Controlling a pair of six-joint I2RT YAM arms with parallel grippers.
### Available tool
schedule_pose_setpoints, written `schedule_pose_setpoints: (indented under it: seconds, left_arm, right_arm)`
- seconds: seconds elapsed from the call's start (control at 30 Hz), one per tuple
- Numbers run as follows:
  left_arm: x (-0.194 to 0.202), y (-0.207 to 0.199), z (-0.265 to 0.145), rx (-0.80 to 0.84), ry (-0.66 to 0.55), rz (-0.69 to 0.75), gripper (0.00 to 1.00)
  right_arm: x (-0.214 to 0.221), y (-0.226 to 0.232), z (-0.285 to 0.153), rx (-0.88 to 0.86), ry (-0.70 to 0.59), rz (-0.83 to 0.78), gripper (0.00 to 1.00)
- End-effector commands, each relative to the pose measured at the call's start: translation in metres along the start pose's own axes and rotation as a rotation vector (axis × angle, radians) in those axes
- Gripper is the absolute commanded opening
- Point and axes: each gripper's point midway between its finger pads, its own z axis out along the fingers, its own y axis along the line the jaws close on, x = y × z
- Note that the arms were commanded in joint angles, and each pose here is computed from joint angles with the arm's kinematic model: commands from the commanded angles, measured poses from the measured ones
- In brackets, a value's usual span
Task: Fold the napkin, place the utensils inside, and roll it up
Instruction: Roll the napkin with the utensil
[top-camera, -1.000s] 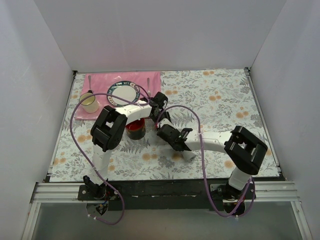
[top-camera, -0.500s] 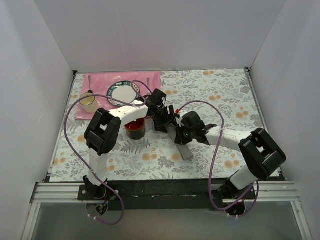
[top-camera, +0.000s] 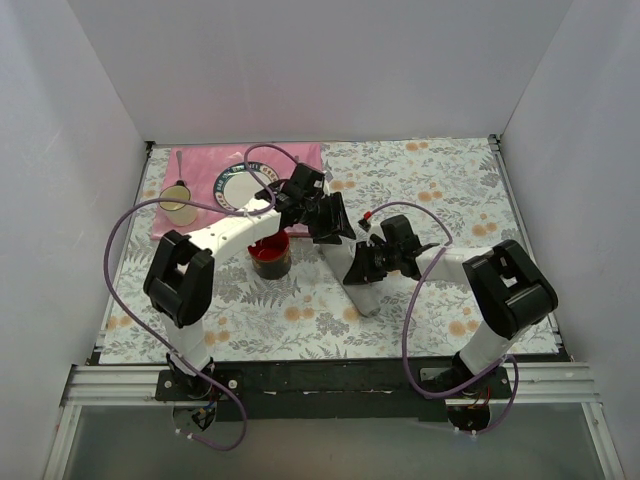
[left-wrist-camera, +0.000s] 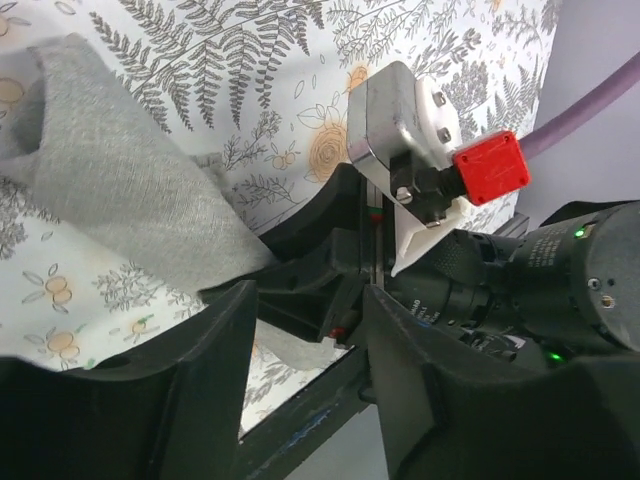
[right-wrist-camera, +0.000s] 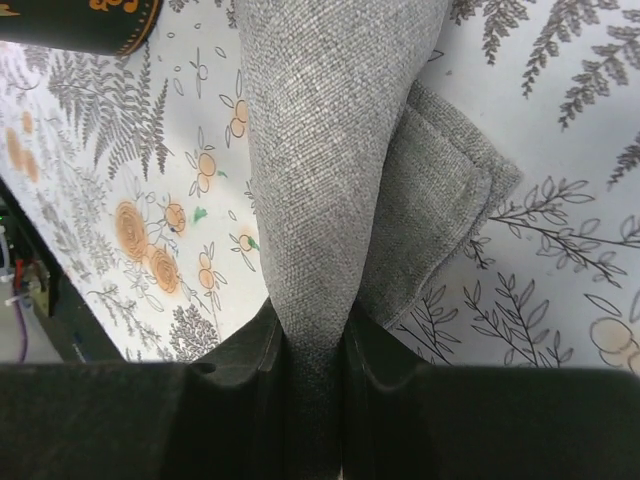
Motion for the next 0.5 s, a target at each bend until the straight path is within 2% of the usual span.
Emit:
schedule_pose_setpoints:
  seconds: [0.0,0.2,0.3,0.4,0.47]
  left_arm:
    - [0.007,0.011,0.024,0.016,0.06,-0.021,0.42]
    - [0.018,0.048,0.052,-0.082,0.097,-0.032,0.33]
    - [0.024,0.065,0.061,-0.12,0.105,-0.026,0.32]
    - [0.024,0.081,0.072,-0.159,0.102,-0.022,0.29]
    - [0.025,0.087,0.076,-0.175,0.105,-0.017,0.27]
  right_arm:
    - [0.052,-0.019,0.004,0.026,0.154,0.113,0.01]
    - [0.055,-0.027,-0.002,0.047,0.158,0.112,0.01]
    - [0.055,-0.031,-0.005,0.077,0.174,0.088,0.06]
    - [0.054,-0.031,-0.011,0.106,0.188,0.067,0.15]
    - [0.05,-0.033,-0.016,0.131,0.184,0.041,0.26]
